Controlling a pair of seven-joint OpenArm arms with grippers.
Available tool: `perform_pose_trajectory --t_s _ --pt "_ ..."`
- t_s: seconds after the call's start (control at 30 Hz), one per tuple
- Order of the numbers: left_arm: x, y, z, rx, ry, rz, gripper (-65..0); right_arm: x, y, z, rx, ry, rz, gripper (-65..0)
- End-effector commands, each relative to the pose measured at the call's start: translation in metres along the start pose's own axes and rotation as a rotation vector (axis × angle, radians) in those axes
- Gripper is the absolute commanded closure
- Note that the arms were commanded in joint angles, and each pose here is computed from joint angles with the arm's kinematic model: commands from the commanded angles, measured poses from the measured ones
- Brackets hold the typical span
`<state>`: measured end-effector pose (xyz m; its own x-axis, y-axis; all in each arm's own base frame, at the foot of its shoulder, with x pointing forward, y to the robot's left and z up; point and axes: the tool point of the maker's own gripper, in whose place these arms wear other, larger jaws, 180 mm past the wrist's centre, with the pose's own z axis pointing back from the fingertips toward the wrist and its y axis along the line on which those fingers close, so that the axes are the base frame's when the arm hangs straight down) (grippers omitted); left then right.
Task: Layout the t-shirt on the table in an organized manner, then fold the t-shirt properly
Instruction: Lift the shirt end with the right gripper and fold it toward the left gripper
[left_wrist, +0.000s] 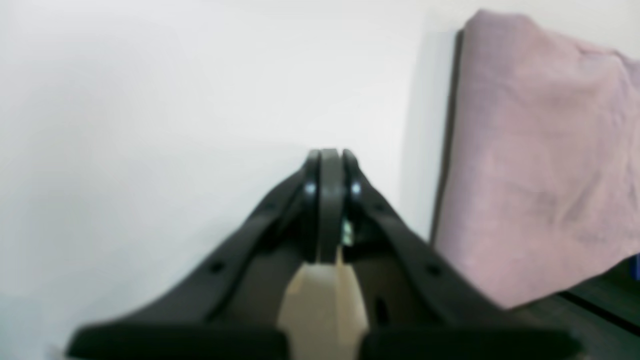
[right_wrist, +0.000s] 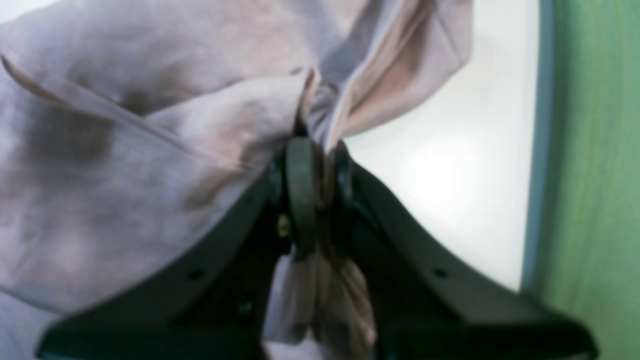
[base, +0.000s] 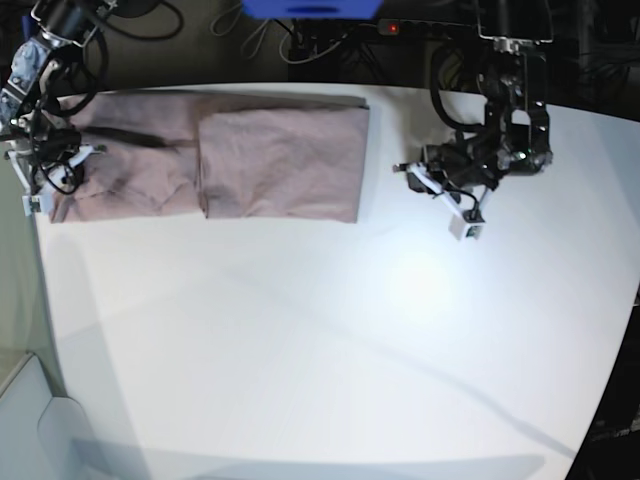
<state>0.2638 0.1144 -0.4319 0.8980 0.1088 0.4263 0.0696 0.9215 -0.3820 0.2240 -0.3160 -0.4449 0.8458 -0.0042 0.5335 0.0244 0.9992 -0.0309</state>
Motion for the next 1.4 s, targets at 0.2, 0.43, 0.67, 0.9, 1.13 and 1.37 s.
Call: perform_pose_trajectory --t_s 0.2,0.43,0.67,0.9,1.13,1.37 --pt "0.019 -0.006 0.01 -0.009 -0.059 -0.031 -0.2 0.004 0.001 0.035 -0.102 0.095 0.154 0.0" --pt "0.017 -0.007 0.009 -0.011 -0.054 -0.028 -0.2 0.054 0.026 0.061 -0.126 -0.034 0.289 0.0" --pt "0.008 -0.004 0.009 -0.005 -0.038 -0.024 -0.2 0.076 0.068 0.075 -0.096 -0.065 0.39 0.0" --pt "0.011 0.008 0.016 0.023 -0.047 -0.012 -0.2 0.08 0.153 0.066 0.09 -0.107 0.466 0.0" --pt "0.015 0.025 0.032 0.069 -0.085 0.012 -0.2 0.078 0.2 0.069 0.191 -0.12 0.518 0.0" --pt "0.0 0.014 0.023 0.042 -0.058 0.038 -0.1 0.079 0.237 0.073 0.273 -0.141 0.567 0.0"
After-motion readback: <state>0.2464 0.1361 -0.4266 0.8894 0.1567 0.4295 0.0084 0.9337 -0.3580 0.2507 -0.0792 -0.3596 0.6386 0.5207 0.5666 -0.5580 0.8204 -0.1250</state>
